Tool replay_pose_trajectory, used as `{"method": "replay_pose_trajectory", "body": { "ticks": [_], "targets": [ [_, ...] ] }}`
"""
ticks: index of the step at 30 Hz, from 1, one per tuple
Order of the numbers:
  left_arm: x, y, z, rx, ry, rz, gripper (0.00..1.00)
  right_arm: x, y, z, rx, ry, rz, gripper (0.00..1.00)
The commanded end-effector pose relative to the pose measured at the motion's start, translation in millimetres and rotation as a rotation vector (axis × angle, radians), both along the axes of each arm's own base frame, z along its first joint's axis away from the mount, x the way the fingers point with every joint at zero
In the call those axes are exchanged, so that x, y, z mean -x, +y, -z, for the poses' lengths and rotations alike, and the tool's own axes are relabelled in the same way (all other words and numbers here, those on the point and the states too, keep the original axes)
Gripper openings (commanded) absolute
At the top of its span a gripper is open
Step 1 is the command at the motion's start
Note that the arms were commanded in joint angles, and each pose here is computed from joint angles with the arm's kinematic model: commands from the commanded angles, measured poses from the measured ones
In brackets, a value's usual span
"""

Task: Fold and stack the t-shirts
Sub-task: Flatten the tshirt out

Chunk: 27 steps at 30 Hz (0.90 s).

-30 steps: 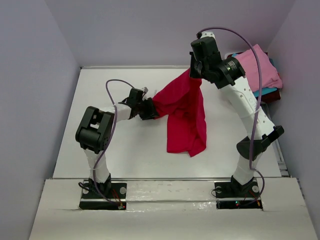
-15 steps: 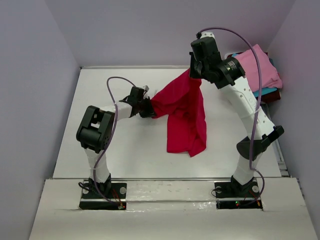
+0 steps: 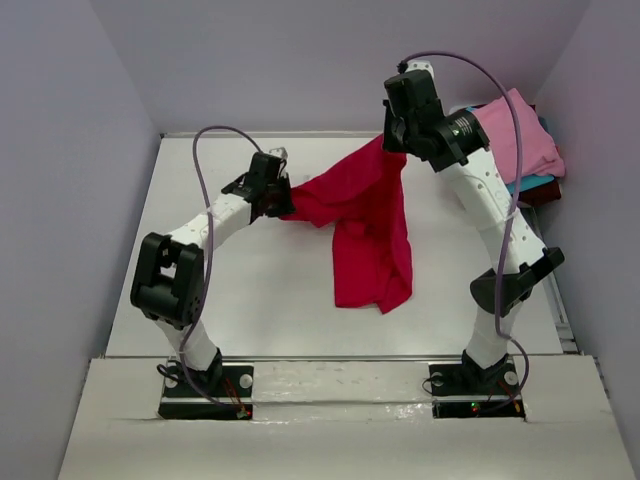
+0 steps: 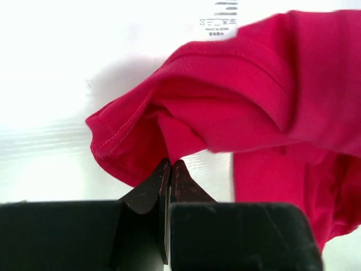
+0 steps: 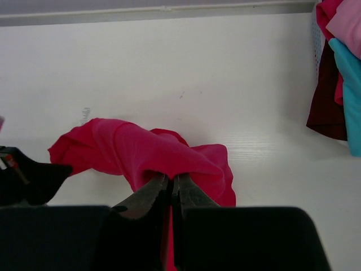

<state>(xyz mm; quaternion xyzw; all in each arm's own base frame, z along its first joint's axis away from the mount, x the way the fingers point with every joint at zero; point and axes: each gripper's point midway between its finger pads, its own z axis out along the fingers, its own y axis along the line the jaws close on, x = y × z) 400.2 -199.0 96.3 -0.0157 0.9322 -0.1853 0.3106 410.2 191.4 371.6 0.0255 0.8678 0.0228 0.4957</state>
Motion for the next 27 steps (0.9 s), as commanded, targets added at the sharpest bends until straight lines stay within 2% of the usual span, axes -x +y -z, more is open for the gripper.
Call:
{"method": "replay_pose_trajectory", "body": {
  "ticks": [1, 5, 11, 24, 27],
  "targets": [
    [-10.8, 20.1, -80.2, -0.065, -0.184, -0.046, 0.06, -9.0, -9.7, -34.2, -0.047, -0.102, 0.037, 0.07],
    [-11.8, 42.9, -127.3, -0.131, -0.286, -0.115, 0.06, -7.1, -9.6, -44.2, -0.066, -0.119, 0.034, 0.07],
    [0.2, 65.1, -176.4, -0.163, -0.379, -0.182, 0.06, 1.8, -15.9, -56.9, -0.087, -0.147, 0.041, 0.07],
    [45.6, 89.5, -282.3, -0.075, -0.628, -0.227, 0.06, 45.8, -46.1, -90.9, -0.169, -0.249, 0.066, 0.07],
    [66.3, 101.2, -311.3, -0.051, -0.717, -0.247, 0.06, 63.4, -57.5, -111.5, -0.223, -0.329, 0.067, 0.07]
  ]
}}
